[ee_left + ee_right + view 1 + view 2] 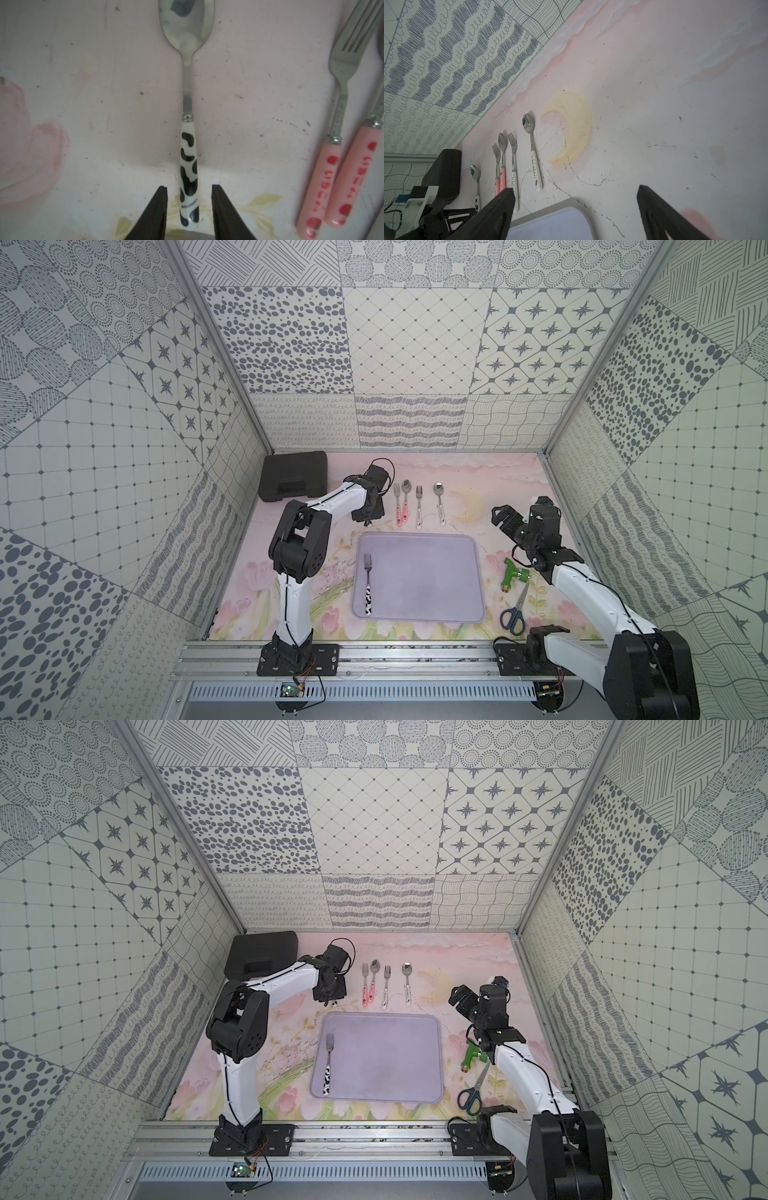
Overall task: Set the spoon and fork side by side
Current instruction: Pick up the spoon from the center of the board.
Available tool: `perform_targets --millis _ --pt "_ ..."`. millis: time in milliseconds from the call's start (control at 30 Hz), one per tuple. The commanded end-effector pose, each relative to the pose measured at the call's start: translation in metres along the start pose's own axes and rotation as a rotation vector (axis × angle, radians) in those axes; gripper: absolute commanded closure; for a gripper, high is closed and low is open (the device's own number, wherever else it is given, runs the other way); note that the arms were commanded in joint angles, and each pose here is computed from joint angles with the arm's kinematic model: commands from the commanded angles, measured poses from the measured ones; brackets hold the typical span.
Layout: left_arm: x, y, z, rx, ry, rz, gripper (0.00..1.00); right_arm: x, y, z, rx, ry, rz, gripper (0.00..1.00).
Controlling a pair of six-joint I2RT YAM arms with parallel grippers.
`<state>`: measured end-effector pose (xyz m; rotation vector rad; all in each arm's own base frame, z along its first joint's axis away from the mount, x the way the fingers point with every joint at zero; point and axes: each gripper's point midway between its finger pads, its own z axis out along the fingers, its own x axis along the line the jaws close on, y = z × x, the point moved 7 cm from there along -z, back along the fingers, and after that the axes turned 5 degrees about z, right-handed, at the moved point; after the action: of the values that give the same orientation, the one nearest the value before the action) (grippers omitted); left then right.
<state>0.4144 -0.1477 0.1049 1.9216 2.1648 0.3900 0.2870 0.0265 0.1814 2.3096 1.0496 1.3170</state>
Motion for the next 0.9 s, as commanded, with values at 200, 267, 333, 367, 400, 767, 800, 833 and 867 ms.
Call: perform_targets --millis 200,267,333,367,400,767,800,833,867 --pt "-0.001 0.002 0.034 0.077 -0.035 0.028 0.65 0.003 0.001 0.002 -0.008 0.012 0.003 0.03" --pt "-0.002 0.002 0.036 0.082 -0.037 0.03 0.68 0.003 0.001 0.001 -0.01 0.012 0.002 0.03" --pt "-0.001 0.001 0.038 0.088 -0.036 0.033 0.72 0.002 0.001 0.001 -0.011 0.01 0.002 0.03" --pt "-0.001 0.001 0.039 0.091 -0.036 0.034 0.73 0.002 0.001 0.001 -0.011 0.01 0.002 0.03" --pt "-0.001 0.001 0.039 0.094 -0.034 0.036 0.75 0.002 0.001 0.002 -0.01 0.009 0.002 0.03" --pt "-0.004 0.005 0.034 0.096 -0.053 0.054 1.0 0.002 0.001 0.002 -0.007 0.008 0.002 0.03" --pt "-0.004 0.006 0.033 0.095 -0.056 0.052 1.0 0.003 0.001 0.001 -0.008 0.009 0.002 0.03" --pt "-0.005 0.006 0.031 0.093 -0.061 0.054 1.0 0.003 0.002 0.001 -0.01 0.009 0.003 0.03" --pt "-0.005 0.006 0.03 0.093 -0.064 0.054 1.0 0.003 0.002 0.001 -0.01 0.009 0.002 0.03"
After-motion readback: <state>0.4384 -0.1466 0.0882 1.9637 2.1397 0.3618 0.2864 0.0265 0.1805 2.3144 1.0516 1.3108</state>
